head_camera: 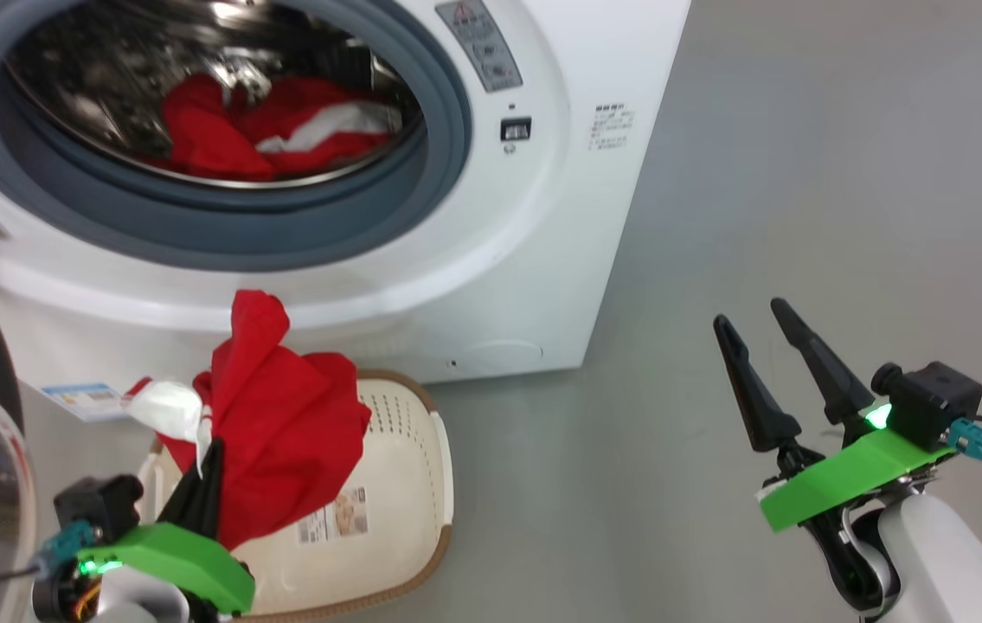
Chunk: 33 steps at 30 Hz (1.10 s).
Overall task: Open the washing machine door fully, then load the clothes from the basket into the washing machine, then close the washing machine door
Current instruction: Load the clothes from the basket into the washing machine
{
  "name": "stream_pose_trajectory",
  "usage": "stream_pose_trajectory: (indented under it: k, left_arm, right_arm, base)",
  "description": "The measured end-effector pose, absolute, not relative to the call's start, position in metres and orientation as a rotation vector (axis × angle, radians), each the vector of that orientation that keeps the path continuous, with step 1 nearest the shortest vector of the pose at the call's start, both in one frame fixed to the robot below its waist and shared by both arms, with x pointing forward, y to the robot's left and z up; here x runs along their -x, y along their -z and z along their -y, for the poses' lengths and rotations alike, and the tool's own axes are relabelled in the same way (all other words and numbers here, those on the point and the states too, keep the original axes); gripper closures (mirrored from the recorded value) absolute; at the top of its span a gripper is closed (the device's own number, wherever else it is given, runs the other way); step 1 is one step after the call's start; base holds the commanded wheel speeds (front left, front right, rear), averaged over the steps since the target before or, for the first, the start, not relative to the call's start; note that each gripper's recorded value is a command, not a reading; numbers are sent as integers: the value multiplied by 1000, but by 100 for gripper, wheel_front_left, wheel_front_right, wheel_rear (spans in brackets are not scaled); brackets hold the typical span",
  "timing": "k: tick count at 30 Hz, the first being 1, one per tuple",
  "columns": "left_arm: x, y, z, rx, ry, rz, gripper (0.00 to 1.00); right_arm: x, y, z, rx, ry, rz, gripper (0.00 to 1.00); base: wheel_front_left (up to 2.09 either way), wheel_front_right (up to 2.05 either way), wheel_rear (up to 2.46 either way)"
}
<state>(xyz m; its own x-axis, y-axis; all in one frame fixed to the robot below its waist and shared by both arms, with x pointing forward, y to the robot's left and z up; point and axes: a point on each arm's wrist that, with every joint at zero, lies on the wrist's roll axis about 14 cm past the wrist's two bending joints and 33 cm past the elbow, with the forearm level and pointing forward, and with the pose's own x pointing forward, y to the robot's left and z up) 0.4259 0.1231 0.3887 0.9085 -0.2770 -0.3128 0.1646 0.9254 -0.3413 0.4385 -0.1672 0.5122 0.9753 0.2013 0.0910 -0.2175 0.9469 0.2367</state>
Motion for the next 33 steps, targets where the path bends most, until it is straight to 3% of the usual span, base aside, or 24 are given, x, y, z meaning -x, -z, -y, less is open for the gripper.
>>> stream_pose_trajectory:
  k: [18,33]
  left_arm:
    - [-380,-487,-130,295,225,-61,100]
    - [-368,-515,-139,300,185,31,100]
  right_arm:
    - [-401,-538,163,-247,-229,125,0]
    - [-398,-541,163,-244,-235,133,0]
  base:
    - [0,0,0]
    - [0,0,0]
